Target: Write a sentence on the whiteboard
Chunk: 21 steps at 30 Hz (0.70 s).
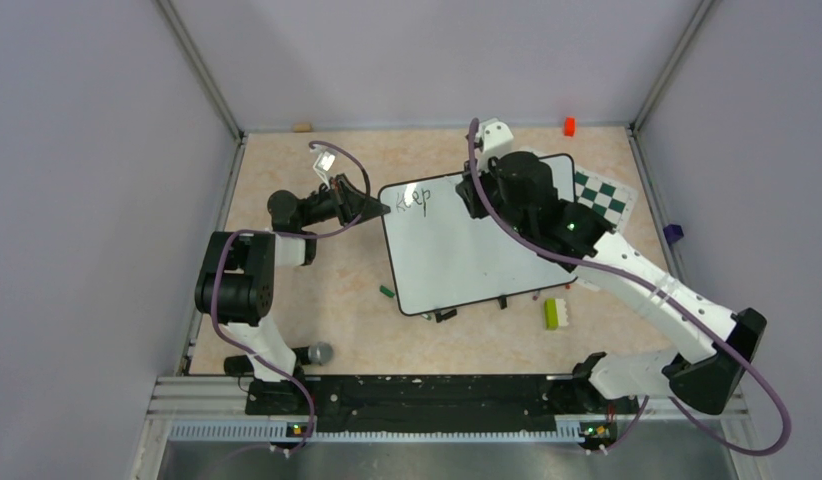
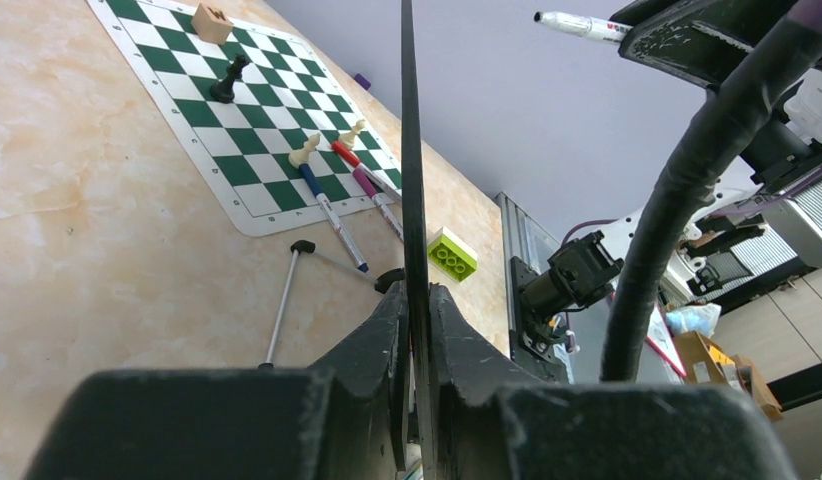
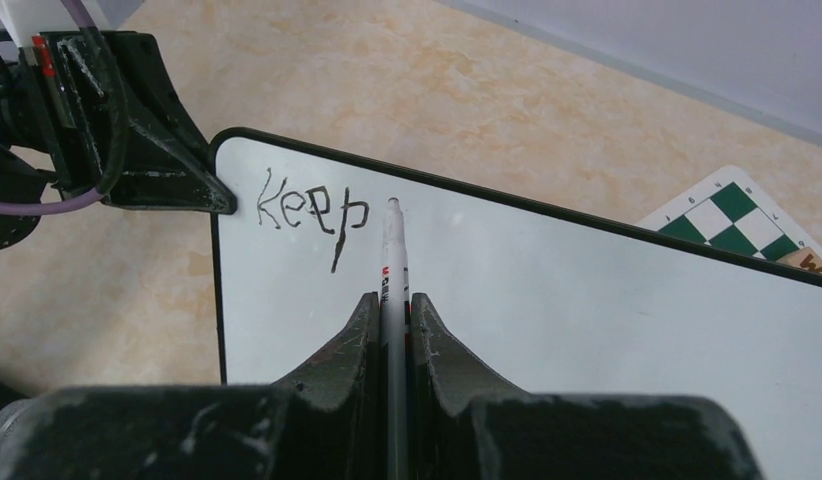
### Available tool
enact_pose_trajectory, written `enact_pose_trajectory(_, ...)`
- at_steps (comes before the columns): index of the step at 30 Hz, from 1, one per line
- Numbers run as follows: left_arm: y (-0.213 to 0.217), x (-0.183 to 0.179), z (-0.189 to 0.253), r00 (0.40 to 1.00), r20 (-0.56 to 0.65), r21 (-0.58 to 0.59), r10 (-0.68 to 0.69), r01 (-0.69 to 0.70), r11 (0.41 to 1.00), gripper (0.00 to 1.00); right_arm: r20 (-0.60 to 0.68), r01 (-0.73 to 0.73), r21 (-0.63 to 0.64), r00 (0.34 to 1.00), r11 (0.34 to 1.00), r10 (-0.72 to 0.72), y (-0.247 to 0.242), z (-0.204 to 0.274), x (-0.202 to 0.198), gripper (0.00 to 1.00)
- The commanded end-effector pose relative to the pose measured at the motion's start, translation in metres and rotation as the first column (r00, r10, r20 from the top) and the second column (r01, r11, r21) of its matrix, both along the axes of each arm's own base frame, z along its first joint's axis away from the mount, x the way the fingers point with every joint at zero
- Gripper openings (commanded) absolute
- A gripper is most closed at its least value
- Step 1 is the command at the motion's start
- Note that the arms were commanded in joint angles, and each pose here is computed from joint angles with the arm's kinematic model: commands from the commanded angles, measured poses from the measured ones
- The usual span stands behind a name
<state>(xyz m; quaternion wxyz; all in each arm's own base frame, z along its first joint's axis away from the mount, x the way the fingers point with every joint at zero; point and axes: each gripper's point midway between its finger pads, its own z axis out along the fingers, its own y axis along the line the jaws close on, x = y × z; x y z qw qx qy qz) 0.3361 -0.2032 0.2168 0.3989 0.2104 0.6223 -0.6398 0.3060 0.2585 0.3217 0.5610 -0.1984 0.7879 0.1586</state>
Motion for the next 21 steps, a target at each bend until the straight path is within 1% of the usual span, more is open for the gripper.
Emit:
enact_pose_trajectory(1, -0.001, -0.011, 0.001, 0.995, 0.091, 0.035, -0.049, 0.046, 0.998, 0.10, 0.071, 0.021, 0.052, 0.997, 0.998, -0.025, -0.012, 0.029, -0.002, 0.00)
enact_pose_trajectory(8, -0.001, -0.012, 0.002, 0.994, 0.096, 0.036, -0.052, 0.048, 0.998, 0.11, 0.062, 0.042, 0.050, 0.997, 0.998, -0.045, -0.017, 0.025, -0.003, 0.00)
enact_pose_trajectory(17, -0.002, -0.014, 0.004, 0.993, 0.105, 0.038, -0.056, 0.052, 0.998, 0.11, 0.012, 0.086, -0.017, 0.996, 0.996, -0.085, -0.026, 0.000, -0.003, 0.00)
enact_pose_trajectory(21, -0.002, -0.014, 0.005, 0.993, 0.107, 0.038, -0.057, 0.054, 0.998, 0.11, -0.006, 0.061, -0.033, 0.998, 0.998, -0.061, -0.021, -0.007, -0.003, 0.00)
